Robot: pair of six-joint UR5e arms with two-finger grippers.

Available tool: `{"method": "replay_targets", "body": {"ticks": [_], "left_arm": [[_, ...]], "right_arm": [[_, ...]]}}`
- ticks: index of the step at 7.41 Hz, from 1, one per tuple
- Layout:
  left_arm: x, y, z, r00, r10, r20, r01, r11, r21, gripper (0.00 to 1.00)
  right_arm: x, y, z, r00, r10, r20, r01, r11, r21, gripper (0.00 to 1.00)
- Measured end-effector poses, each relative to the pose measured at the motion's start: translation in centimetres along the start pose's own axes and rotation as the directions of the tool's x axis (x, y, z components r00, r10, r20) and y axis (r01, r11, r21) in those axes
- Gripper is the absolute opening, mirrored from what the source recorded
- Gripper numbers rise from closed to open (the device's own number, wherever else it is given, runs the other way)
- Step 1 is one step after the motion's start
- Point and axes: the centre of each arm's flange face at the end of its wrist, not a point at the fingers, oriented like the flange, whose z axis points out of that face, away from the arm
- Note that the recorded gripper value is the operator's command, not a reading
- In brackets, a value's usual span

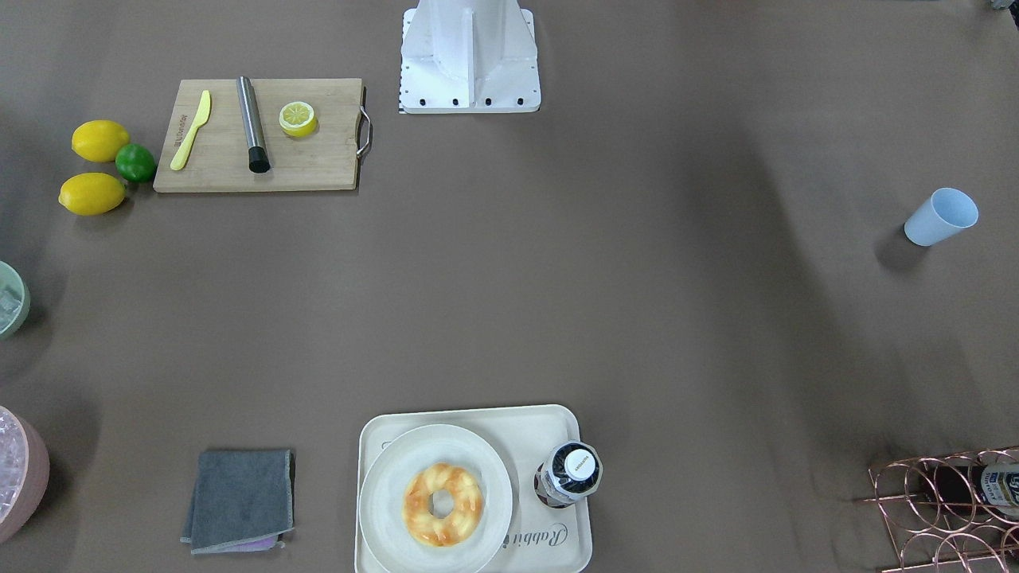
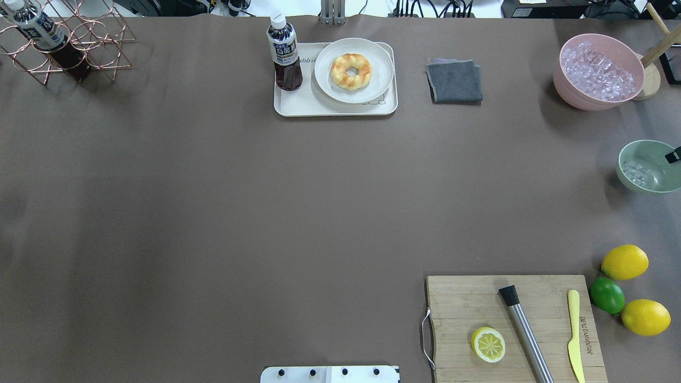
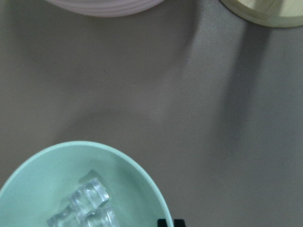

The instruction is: Pour ice into bowl

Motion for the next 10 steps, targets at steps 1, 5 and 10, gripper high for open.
{"method": "replay_targets", "body": {"ticks": [1, 5, 10], "left_arm": [[-0.3, -0.1, 0.1, 0.999, 0.04, 0.015, -0.04, 0.999, -0.001, 0.97], [0.9, -1.7, -1.5, 0.998, 0.035, 0.051, -0.037, 0.999, 0.029, 0.97], [3.1, 0.0, -3.6, 0.998, -0.028, 0.056, 0.027, 0.999, 0.025, 0.97]], "right_arm": [[0.1, -0.1, 0.4, 1.0, -0.003, -0.001, 0.003, 1.0, -0.001, 0.23], [-0.2, -0.9, 0.5, 0.999, 0.016, -0.036, -0.015, 1.0, 0.014, 0.65], [-1.7, -1.9, -0.9, 0.999, 0.01, -0.035, -0.008, 0.999, 0.042, 0.99]]}}
